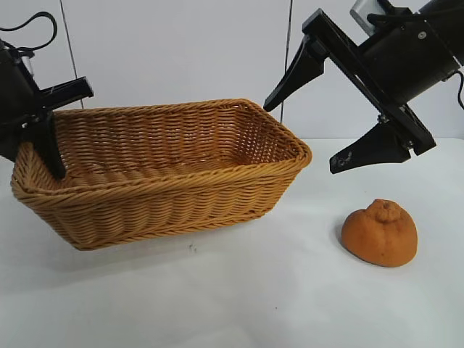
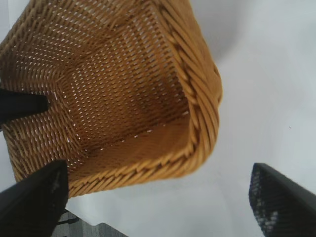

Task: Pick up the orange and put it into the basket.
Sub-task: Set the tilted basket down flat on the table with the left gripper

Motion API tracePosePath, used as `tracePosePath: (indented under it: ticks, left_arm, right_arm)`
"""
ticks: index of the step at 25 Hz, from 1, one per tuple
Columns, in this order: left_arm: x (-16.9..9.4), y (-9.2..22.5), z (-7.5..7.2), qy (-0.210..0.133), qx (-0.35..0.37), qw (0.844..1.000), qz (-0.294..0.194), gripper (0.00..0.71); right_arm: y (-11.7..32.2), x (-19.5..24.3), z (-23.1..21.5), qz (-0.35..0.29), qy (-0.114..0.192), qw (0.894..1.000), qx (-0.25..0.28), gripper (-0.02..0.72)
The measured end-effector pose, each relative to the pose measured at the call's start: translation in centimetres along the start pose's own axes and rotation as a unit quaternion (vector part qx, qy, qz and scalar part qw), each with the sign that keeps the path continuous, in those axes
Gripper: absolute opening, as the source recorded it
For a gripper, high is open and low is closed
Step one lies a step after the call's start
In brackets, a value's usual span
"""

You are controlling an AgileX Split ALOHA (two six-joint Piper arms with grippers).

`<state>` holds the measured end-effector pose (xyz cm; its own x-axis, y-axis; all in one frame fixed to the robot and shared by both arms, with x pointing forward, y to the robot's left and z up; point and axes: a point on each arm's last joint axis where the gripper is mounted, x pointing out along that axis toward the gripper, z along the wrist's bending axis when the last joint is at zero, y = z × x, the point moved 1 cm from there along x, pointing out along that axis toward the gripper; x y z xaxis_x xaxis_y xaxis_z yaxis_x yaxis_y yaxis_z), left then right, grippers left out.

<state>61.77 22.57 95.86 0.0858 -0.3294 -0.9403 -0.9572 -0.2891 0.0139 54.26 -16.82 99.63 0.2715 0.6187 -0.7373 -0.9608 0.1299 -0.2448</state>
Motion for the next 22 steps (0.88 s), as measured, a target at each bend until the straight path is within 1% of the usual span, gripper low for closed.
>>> tracePosePath:
  ticks: [4, 6, 9, 11, 15, 20, 22]
  left_arm:
    - [0.9, -0.9, -0.8, -0.003, 0.058, 0.998, 0.03, 0.093]
    - [1.5, -0.9, -1.3, -0.003, 0.08, 0.996, 0.035, 0.093]
    - [1.9, -0.8, -1.9, -0.002, 0.102, 0.994, 0.031, 0.093]
    - [2.0, -1.0, -1.9, 0.0, 0.108, 0.994, 0.021, 0.093]
    - [2.9, -1.4, -1.7, -0.003, 0.106, 0.994, 0.02, 0.093]
    - [6.0, -1.7, -0.7, -0.015, 0.105, 0.993, 0.052, 0.093]
    - [6.9, -1.8, -0.4, -0.018, 0.106, 0.993, 0.057, 0.092]
  right_arm:
    - [0.0, 0.0, 0.0, 0.002, 0.0, 1.0, 0.0, 0.682]
    - [0.0, 0.0, 0.0, 0.002, 0.0, 1.0, 0.0, 0.682]
    - [0.0, 0.0, 0.0, 0.002, 0.001, 1.0, -0.002, 0.682]
    - [0.0, 0.0, 0.0, 0.002, 0.002, 1.0, -0.003, 0.682]
    - [0.0, 0.0, 0.0, 0.002, 0.002, 1.0, -0.003, 0.682]
    - [0.0, 0.0, 0.0, 0.002, 0.002, 1.0, -0.003, 0.682]
    - [0.0, 0.0, 0.0, 0.002, 0.002, 1.0, -0.003, 0.682]
